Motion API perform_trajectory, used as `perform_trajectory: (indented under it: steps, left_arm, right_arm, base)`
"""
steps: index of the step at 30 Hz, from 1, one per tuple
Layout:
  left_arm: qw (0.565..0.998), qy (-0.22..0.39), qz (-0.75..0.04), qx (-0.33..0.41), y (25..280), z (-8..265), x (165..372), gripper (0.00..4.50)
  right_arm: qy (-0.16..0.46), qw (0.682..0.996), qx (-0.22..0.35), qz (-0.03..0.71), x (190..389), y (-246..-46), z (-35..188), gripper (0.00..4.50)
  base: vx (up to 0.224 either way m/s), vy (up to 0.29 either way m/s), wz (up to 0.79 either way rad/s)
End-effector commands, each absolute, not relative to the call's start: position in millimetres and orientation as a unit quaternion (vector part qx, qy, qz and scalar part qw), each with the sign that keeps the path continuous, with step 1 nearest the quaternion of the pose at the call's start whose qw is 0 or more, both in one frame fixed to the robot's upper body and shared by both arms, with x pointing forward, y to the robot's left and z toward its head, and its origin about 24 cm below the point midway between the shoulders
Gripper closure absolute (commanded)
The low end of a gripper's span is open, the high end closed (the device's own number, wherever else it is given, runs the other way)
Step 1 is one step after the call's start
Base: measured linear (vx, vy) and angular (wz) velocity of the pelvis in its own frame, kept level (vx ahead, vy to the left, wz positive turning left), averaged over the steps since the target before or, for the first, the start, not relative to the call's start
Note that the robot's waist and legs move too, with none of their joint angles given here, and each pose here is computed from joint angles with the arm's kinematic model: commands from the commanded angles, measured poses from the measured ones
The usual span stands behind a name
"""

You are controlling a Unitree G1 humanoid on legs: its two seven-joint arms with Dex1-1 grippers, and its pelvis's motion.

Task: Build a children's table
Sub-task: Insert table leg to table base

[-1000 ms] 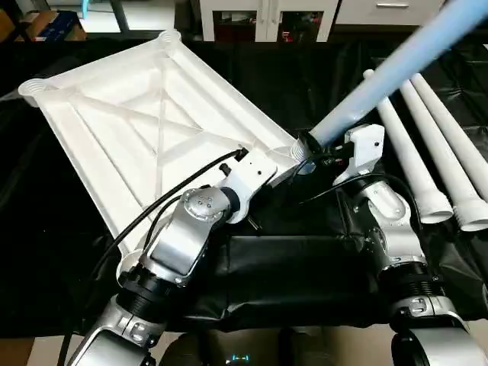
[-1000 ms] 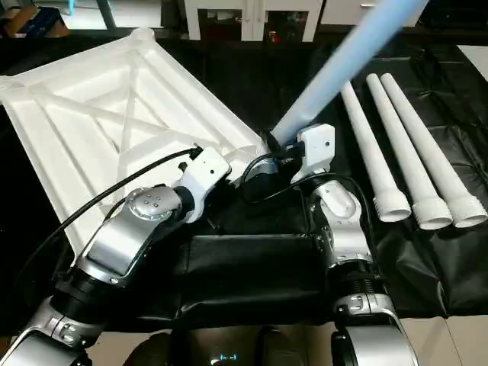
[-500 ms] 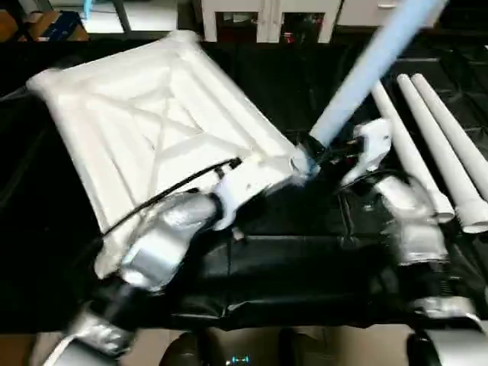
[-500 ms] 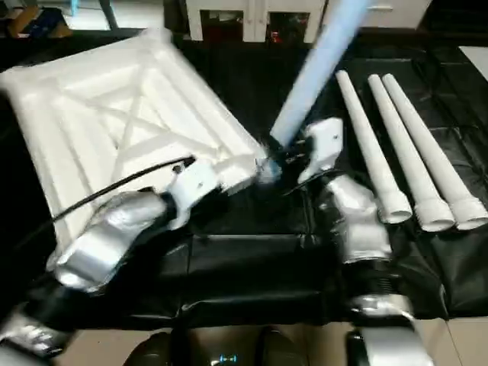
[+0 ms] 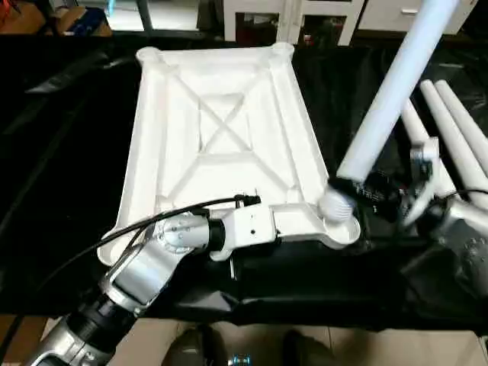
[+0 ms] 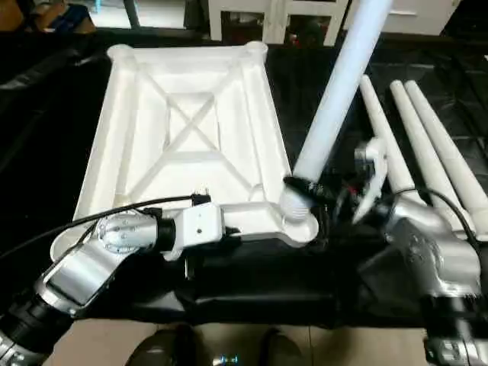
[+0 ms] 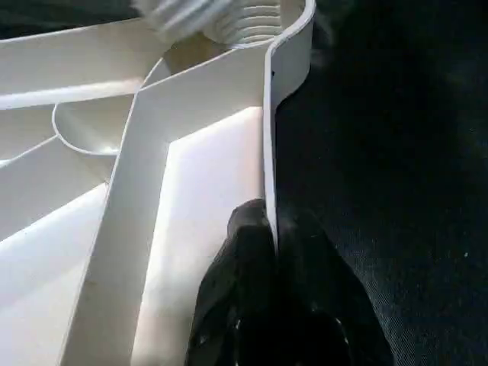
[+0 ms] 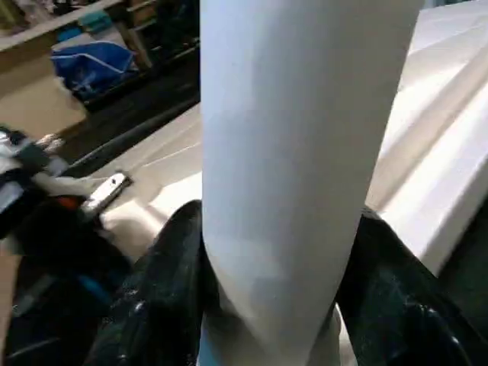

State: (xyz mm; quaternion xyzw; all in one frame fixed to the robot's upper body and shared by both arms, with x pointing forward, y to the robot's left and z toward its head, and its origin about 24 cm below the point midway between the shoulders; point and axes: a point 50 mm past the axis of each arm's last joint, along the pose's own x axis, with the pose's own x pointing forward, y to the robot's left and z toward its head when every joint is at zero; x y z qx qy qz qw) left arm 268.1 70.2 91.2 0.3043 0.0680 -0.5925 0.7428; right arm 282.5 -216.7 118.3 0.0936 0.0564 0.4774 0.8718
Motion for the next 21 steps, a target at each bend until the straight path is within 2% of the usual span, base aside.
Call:
perform_trajectory:
  steps: [1, 6, 11, 16, 21]
  left_arm:
    - [0.741, 0.067, -0.593, 0.308, 67.4, 84.4, 266.3, 4.50]
    - [0.746, 0.074, -0.579, 0.320, 71.5, 80.8, 270.5, 4.50]
    - [0.744, 0.072, -0.583, 0.319, 72.2, 80.6, 270.5, 4.50]
    - [0.742, 0.070, -0.585, 0.319, 72.8, 80.5, 270.1, 4.50]
    - [0.740, 0.071, -0.589, 0.318, 73.2, 80.2, 269.0, 4.50]
  right_arm:
    - [0.048, 0.864, 0.091, 0.492, 276.4, -214.4, 124.3, 2.60]
    - [0.046, 0.862, 0.098, 0.496, 269.7, -212.8, 123.6, 2.60]
    - [0.052, 0.880, 0.046, 0.469, 268.8, -218.0, 113.0, 2.60]
    - [0.049, 0.885, 0.037, 0.461, 269.8, -217.6, 111.5, 2.61]
    - [0.063, 0.886, -0.004, 0.459, 269.9, -219.2, 103.3, 2.61]
  base:
    - [0.000, 0.000, 0.00]
    - [0.000, 0.000, 0.00]
    - [0.000, 0.000, 0.00]
    - [0.000, 0.000, 0.00]
    - [0.000, 0.000, 0.00]
